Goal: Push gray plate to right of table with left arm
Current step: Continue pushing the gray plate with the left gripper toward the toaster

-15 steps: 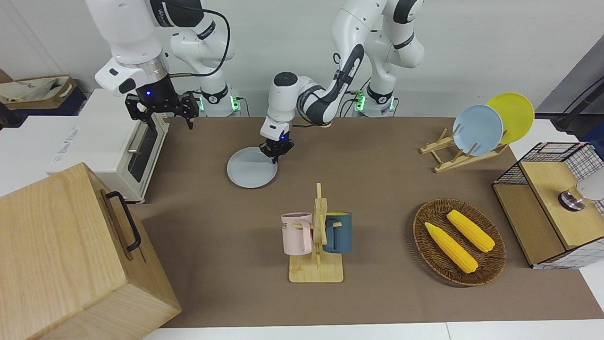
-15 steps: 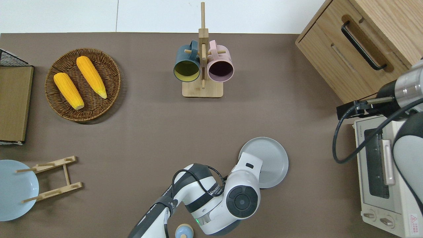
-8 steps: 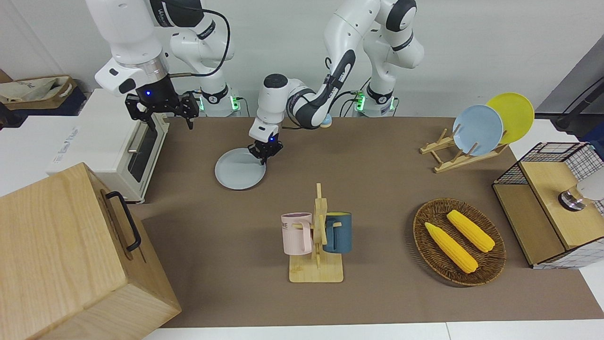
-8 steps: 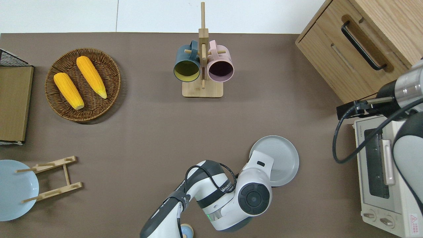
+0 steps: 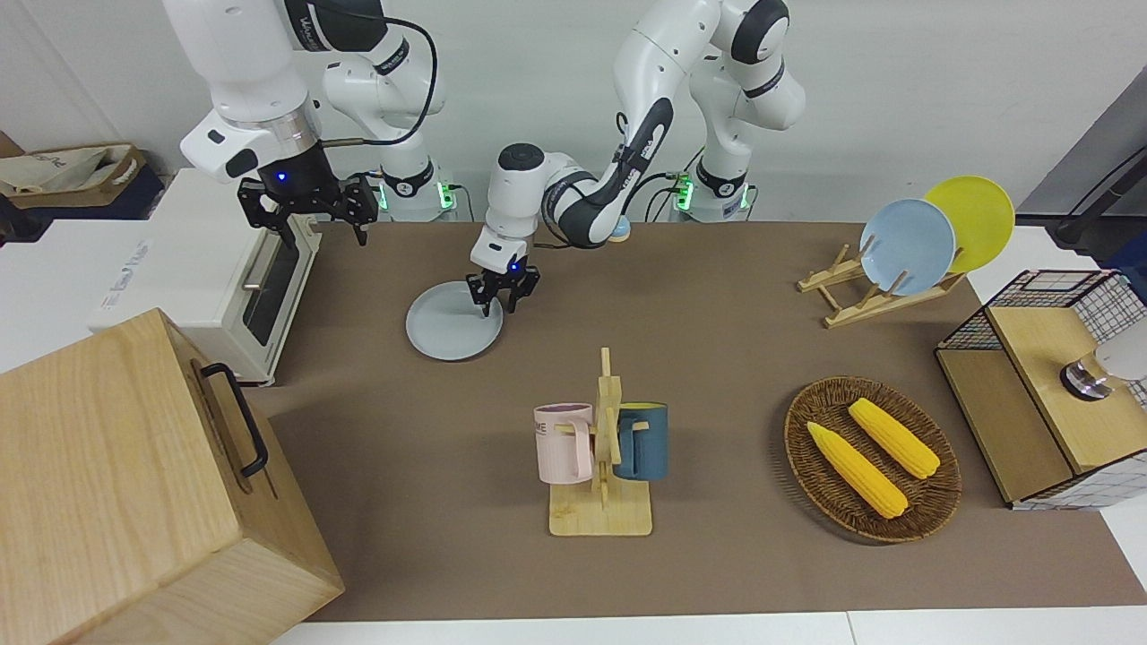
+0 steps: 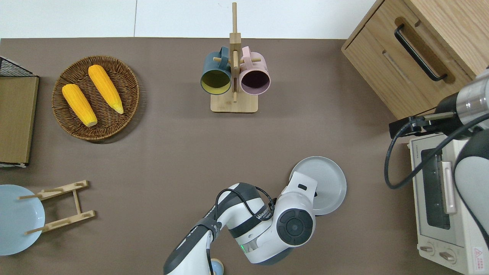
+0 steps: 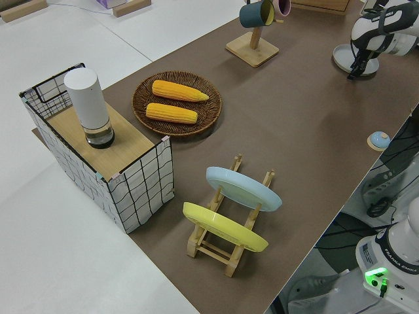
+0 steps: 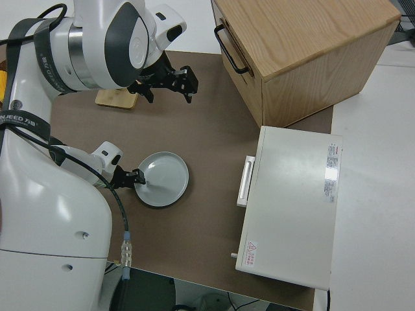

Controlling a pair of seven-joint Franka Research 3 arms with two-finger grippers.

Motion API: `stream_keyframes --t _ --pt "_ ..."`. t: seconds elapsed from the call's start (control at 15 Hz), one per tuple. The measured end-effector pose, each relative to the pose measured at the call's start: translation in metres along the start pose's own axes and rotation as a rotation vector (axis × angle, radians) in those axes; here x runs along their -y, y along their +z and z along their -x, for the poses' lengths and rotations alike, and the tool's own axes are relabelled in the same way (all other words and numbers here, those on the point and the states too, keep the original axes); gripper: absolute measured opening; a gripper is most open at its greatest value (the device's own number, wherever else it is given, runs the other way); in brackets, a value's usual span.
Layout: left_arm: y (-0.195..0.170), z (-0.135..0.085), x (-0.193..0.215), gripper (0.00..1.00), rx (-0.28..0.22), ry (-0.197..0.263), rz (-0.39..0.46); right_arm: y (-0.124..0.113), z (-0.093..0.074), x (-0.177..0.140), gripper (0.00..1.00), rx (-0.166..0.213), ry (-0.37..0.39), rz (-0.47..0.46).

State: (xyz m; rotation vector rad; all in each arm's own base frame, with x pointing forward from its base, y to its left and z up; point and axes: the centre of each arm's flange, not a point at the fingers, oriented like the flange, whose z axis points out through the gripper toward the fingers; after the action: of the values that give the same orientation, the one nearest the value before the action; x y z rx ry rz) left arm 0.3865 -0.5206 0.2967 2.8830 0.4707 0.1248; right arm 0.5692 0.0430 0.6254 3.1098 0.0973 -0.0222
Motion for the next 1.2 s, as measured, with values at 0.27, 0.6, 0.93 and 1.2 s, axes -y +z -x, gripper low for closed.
stream_keyframes --t 0.27,0.6,0.93,1.2 --pt "-0.005 -0.005 -0.005 0.98 -0.004 -0.004 -0.004 0.000 0.000 0.000 0.99 0.000 0.000 0.000" --pt "-0.005 -0.014 -0.002 1.00 -0.011 0.027 -0.040 0.000 0.000 0.000 0.99 0.000 0.000 0.000" --pt "-0.015 -0.066 0.030 1.00 -0.017 0.118 -0.111 0.000 0.000 0.000 0.99 0.000 0.000 0.000" --pt "-0.033 -0.101 0.069 1.00 0.001 0.157 -0.168 0.000 0.000 0.000 0.99 0.000 0.000 0.000"
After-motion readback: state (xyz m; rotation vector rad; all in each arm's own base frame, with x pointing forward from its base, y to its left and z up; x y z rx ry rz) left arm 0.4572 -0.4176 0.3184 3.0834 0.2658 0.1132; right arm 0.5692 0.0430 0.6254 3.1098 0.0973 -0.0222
